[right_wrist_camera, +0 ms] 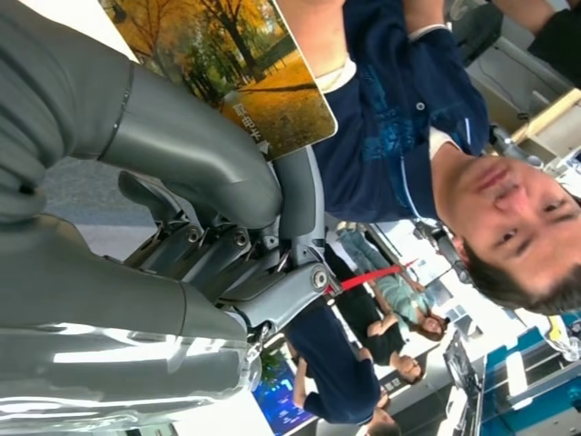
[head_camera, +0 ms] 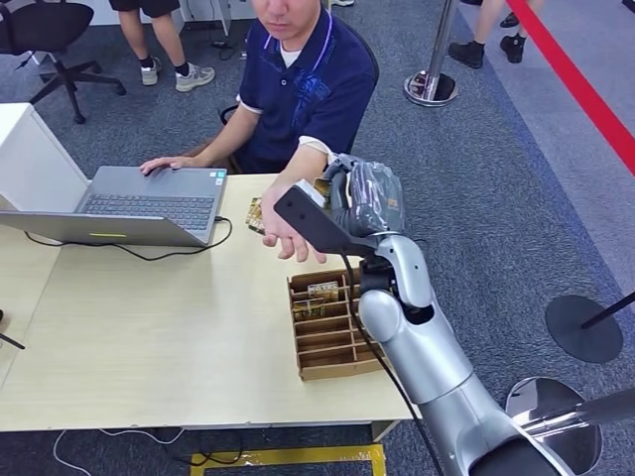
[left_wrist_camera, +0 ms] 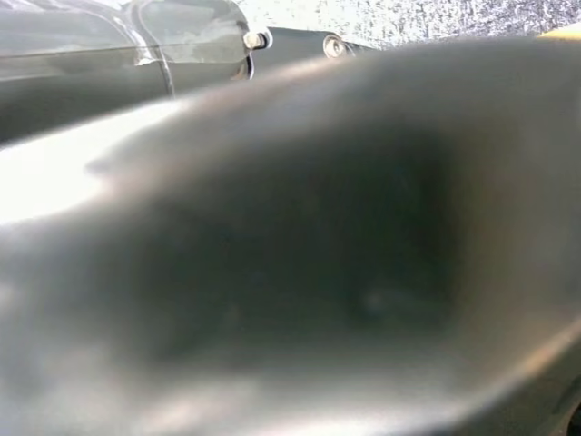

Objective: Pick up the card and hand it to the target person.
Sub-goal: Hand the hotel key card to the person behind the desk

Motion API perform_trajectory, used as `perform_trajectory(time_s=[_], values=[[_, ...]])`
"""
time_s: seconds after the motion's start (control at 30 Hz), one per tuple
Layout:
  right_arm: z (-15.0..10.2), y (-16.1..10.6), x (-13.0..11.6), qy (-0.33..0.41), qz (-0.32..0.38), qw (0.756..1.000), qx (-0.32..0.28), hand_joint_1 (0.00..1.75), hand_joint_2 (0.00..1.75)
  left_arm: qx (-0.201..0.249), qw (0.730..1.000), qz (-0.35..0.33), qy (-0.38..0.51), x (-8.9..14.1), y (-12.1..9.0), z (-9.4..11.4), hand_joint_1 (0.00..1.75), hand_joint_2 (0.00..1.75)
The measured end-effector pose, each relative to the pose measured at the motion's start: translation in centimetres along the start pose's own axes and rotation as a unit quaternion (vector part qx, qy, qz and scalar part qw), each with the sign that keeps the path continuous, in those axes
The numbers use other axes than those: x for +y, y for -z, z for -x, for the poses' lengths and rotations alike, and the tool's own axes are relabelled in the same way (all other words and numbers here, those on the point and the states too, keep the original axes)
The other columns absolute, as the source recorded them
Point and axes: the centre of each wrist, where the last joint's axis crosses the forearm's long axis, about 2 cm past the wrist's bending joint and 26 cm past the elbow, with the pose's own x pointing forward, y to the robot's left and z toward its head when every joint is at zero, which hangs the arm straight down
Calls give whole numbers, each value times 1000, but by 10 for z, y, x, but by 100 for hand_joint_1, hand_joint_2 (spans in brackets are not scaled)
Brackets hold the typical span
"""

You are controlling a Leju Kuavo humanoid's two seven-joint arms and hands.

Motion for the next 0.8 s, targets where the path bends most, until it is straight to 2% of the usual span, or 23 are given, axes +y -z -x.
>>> perform_trajectory(time_s=[0.17, 0.3, 0.8], values=[[-9, 33, -8, 7, 15, 1000, -6, 162, 175, -1, 1000, 5, 12, -1, 0, -2, 0, 0], [-13, 46, -10, 17, 21, 1000, -7, 162, 175, 3, 1000, 8, 18, -3, 0, -2, 0, 0], [-16, 55, -6, 29, 11, 1000, -4, 161, 175, 5, 1000, 9, 18, -3, 0, -2, 0, 0]])
